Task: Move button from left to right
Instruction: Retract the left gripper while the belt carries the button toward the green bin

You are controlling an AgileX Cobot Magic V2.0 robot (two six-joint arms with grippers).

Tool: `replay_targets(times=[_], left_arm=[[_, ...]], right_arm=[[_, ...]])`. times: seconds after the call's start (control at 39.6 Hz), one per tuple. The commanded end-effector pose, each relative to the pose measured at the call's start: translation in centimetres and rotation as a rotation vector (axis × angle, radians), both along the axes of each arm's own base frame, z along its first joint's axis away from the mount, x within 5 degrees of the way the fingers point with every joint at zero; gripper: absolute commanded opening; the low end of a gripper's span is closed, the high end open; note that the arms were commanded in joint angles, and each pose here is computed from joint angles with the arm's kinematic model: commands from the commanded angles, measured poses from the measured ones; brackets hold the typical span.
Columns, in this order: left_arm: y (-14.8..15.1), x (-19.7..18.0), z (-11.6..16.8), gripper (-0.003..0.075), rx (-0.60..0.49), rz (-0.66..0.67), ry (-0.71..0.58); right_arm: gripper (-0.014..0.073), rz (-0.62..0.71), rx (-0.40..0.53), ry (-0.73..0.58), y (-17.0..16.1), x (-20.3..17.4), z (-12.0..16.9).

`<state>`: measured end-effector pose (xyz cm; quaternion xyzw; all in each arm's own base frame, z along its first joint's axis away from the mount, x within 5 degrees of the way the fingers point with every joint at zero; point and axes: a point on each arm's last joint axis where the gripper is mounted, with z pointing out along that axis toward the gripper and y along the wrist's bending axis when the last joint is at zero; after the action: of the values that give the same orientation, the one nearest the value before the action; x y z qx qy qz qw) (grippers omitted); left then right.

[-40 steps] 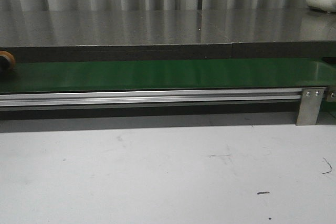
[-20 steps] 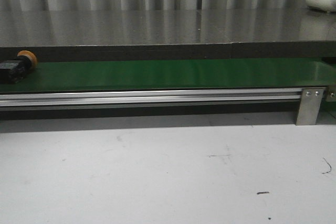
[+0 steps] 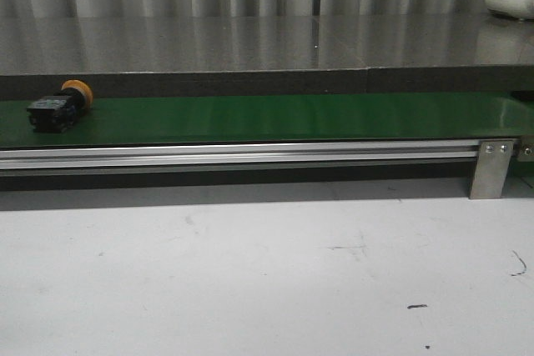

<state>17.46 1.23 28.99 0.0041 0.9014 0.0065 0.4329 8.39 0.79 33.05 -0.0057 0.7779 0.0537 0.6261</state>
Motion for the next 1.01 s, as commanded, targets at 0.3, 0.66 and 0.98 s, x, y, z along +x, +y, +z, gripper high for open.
replay_targets(times=[0.3, 0.66, 0.98], left_arm=[[-0.9, -9.6, 1.3, -0.0021, 0.050, 0.029, -0.545], [-1.1, -11.6, 0.8, -0.0021, 0.058, 0.030, -0.628], [-1.1, -11.6, 0.8, -0.0021, 0.058, 0.030, -0.627]], right_arm=[[0.0645, -0.003, 0.005, -0.098, 0.0, 0.1, 1.7], [0.0645, -0.003, 0.005, -0.098, 0.0, 0.1, 1.7], [0.0645, -0.003, 0.005, -0.098, 0.0, 0.1, 1.7]])
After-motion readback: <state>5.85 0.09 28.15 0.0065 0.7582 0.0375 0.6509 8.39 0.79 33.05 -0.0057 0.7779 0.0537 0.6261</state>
